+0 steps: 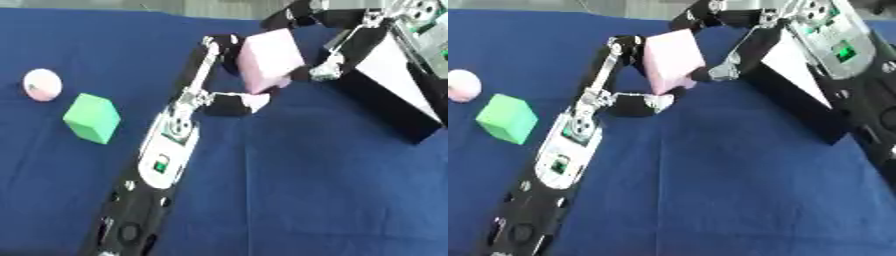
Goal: Pick up the objects with one hand, pass them to the other hand, and then place them into the box on the other side of the table.
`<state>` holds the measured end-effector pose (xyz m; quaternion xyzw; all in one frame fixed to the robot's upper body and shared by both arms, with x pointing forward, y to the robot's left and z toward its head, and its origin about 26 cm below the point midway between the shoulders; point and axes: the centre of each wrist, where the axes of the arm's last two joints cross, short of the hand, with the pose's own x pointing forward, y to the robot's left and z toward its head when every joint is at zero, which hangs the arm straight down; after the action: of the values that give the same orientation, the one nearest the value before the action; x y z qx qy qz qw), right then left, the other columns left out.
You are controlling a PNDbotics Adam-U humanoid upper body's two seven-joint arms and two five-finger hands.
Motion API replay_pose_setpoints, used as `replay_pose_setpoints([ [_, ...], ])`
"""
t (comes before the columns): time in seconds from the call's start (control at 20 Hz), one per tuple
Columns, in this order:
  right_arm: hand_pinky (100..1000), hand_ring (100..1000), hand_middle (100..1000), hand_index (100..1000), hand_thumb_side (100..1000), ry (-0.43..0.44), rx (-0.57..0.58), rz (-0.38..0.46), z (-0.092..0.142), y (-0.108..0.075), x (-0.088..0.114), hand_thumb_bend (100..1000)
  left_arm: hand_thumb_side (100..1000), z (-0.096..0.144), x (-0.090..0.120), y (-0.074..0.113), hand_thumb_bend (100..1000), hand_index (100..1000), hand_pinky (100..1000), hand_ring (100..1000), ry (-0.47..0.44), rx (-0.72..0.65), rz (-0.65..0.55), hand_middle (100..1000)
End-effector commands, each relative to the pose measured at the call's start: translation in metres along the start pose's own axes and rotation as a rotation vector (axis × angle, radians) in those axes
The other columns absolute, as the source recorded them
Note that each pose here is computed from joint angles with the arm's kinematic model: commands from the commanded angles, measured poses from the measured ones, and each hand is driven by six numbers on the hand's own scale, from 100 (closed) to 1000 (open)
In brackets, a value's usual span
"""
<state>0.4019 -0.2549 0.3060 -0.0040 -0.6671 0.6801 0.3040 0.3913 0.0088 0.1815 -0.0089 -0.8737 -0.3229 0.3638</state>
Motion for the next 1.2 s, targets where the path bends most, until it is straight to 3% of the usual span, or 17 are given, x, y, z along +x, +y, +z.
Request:
replay_pose_setpoints([
  [0.05, 866, 945, 472, 585, 209, 0.007, -0.021, 0.008, 0.0067, -0.0092, 0.0043, 221, 100, -0.0077, 0.0141, 0.0010, 100, 525, 493, 450, -0.063, 0.019, 0.020, 430],
  [0.25, 846, 904, 443, 536, 180, -0.002, -0.043, -0.022, 0.0065, -0.0088, 0.0043, 252, 100, -0.0072, 0.0134, 0.0005, 128, 528, 494, 450, -0.079, 0.028, 0.038, 434],
  [0.4, 835, 886, 432, 518, 174, -0.012, -0.055, -0.034, 0.0065, -0.0088, 0.0053, 225, 100, -0.0070, 0.0128, -0.0001, 263, 533, 499, 454, -0.086, 0.027, 0.048, 439],
  [0.55, 822, 870, 427, 510, 150, -0.019, -0.057, -0.036, 0.0064, -0.0085, 0.0059, 257, 160, -0.0069, 0.0126, -0.0002, 448, 540, 511, 462, -0.096, 0.028, 0.058, 448],
  [0.95, 811, 862, 407, 481, 115, -0.030, -0.055, -0.039, 0.0075, -0.0083, 0.0063, 336, 257, -0.0064, 0.0106, -0.0012, 607, 571, 535, 481, -0.102, 0.028, 0.076, 474],
  [1.2, 808, 857, 398, 472, 107, -0.022, -0.063, -0.040, 0.0101, -0.0089, 0.0051, 330, 293, -0.0058, 0.0079, -0.0010, 773, 699, 614, 567, -0.095, 0.008, 0.049, 585],
])
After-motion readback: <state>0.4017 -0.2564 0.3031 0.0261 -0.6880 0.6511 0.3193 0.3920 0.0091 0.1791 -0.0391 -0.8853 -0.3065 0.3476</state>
